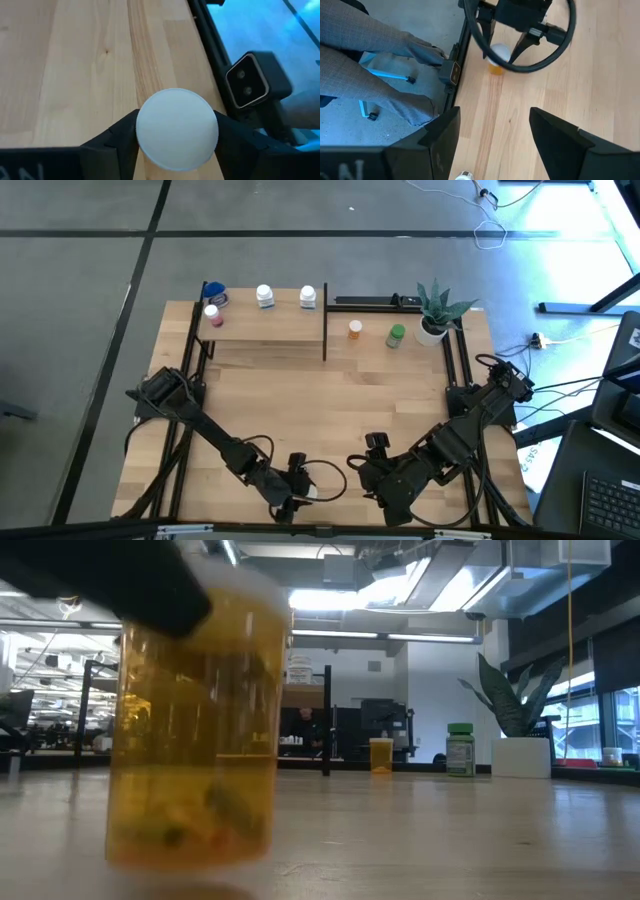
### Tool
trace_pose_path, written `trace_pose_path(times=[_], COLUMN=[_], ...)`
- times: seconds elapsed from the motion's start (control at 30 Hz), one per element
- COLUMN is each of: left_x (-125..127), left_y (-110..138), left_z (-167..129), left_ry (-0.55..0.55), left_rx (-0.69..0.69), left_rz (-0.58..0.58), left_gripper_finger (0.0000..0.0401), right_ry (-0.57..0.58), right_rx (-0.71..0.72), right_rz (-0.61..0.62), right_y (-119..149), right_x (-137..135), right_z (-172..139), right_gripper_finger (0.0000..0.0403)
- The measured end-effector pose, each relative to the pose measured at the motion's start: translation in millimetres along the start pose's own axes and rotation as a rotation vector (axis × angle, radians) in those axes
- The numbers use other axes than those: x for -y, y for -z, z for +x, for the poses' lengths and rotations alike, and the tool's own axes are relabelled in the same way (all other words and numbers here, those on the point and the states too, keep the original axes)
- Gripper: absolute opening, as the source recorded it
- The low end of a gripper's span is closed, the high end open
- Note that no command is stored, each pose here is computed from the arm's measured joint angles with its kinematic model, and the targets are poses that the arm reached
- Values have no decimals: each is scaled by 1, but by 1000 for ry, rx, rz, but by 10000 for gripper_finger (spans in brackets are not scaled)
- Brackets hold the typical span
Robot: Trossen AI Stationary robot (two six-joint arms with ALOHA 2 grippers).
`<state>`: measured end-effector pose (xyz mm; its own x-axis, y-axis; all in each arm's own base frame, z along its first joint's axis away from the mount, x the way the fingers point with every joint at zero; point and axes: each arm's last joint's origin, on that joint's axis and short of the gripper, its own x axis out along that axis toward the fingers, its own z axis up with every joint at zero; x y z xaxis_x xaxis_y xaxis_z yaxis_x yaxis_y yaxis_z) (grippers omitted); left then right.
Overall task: Pick and place medicine bottles onto shelf by color
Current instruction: Put the bottom orange pill bottle on the shelf
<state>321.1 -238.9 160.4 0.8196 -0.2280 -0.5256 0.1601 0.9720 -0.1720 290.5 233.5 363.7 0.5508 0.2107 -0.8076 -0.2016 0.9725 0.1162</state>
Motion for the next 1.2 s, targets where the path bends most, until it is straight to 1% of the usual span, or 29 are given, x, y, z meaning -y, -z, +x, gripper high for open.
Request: trace_pose_path(times=[0.23,0.37,0.5,0.6,0.67,0.73,0.8,0.9,0.97,1.03,1.1,1.2], left_x=[-5,-14,-27,-38,-45,-53,-62,-77,-89,-103,-116,-138], left_y=[-19,-31,-45,-55,-65,-75,-85,-96,-99,-102,-102,-103], left_z=[-15,-28,-46,-62,-74,-89,-104,-130,-146,-161,-175,-196], left_ry=[-1,-26,-66,-95,-105,-118,-130,-162,-199,-245,-313,-411], left_rx=[36,19,-1,-16,0,16,38,56,41,34,24,23], left_rz=[-41,-82,-134,-142,-157,-173,-191,-215,-230,-263,-285,-336], left_gripper_finger=[202,202,202,202,202,202,202,202,202,202,202,202], right_ry=[0,0,0,0,2,1,55,215,330,442,535,603], right_rx=[0,0,1,1,7,30,80,157,195,233,258,263], right_rz=[1,0,0,-5,-49,-65,-51,-31,-34,-31,-22,-1], right_y=[0,0,0,0,-1,-5,-10,-16,-18,-21,-24,-29], right_x=[0,0,0,0,2,4,9,18,26,33,41,57], right_z=[0,0,0,0,0,1,2,2,1,1,0,1], right_gripper_finger=[240,240,240,240,239,239,239,240,239,240,240,240])
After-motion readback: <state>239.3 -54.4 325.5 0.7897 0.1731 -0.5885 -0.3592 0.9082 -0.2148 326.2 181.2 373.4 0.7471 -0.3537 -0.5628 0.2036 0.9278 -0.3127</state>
